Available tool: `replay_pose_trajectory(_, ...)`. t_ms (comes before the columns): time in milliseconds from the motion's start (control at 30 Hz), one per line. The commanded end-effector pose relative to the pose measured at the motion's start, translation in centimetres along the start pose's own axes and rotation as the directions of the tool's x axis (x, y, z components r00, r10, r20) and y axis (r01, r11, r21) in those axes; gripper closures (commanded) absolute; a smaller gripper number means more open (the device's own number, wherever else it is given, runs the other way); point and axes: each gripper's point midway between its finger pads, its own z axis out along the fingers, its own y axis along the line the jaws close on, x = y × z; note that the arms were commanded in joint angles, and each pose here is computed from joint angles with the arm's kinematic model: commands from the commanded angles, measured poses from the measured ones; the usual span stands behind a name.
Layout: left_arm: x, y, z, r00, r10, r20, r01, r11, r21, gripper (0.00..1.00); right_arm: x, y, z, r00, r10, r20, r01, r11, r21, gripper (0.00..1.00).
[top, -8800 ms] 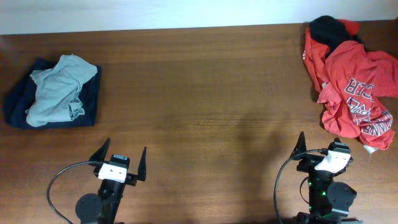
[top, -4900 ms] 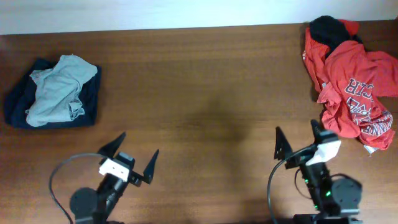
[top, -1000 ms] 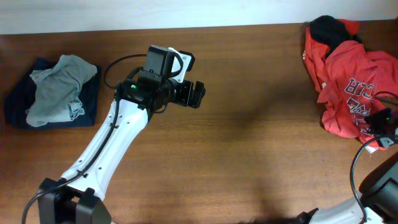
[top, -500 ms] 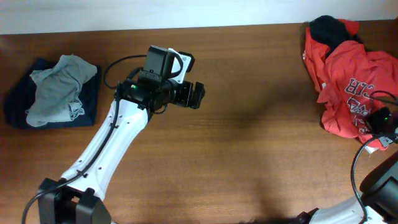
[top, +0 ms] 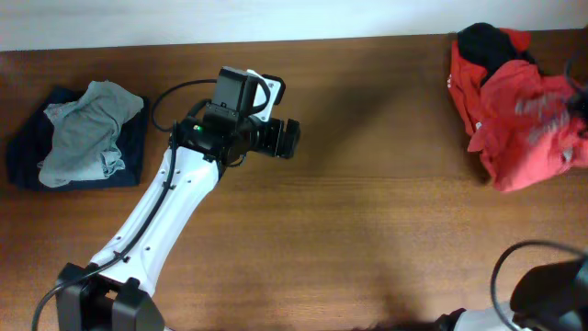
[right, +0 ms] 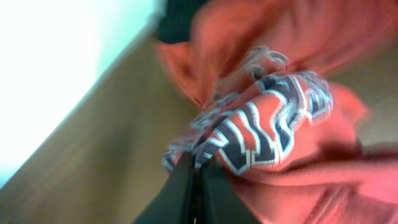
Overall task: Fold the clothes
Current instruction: 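Lift the red t-shirt high with the right gripper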
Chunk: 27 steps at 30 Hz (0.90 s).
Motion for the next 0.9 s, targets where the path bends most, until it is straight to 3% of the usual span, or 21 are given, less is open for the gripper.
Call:
replay_pose_trajectory(0, -0.5, 0.3, 0.2, 1.0, 0.002, 0.014, -0.001, 1.0, -0.021, 0.01, -2.9, 7.7, -6.9, 0.974, -0.173, 0.146, 0.19, 0.975, -0.115, 0.96)
replay_pose_trajectory(200, -2.0, 0.2, -0.8, 0.999, 0.006, 0.053, -0.005, 1.0, -0.019, 0.01, -3.7, 16.3, -15.4, 0.905, -0.282, 0.319, 0.358, 0.909, -0.213, 0.96)
replay_pose_trajectory(367, -5.0, 0.3, -5.5, 0.988, 0.025, 0.15, -0.02, 0.999, -0.033, 0.01, -2.6, 21.8, -19.6, 0.87, -0.289, 0.4, 0.426, 0.848, -0.314, 0.96)
replay_pose_trajectory(700, -3.9, -1.1, -14.0, 0.975, 0.104, 0.197, -0.096, 0.994, -0.048, 0.01, 0.2, 29.2, -21.7, 0.87, -0.255, 0.423, 0.458, 0.737, -0.497, 0.96)
replay_pose_trajectory(867, -2.8, -3.4, -14.3, 0.972, 0.158, 0.176, -0.173, 0.982, 0.071, 0.01, 2.0, 30.9, -22.0, 0.87, -0.279, 0.407, 0.475, 0.696, -0.538, 0.96)
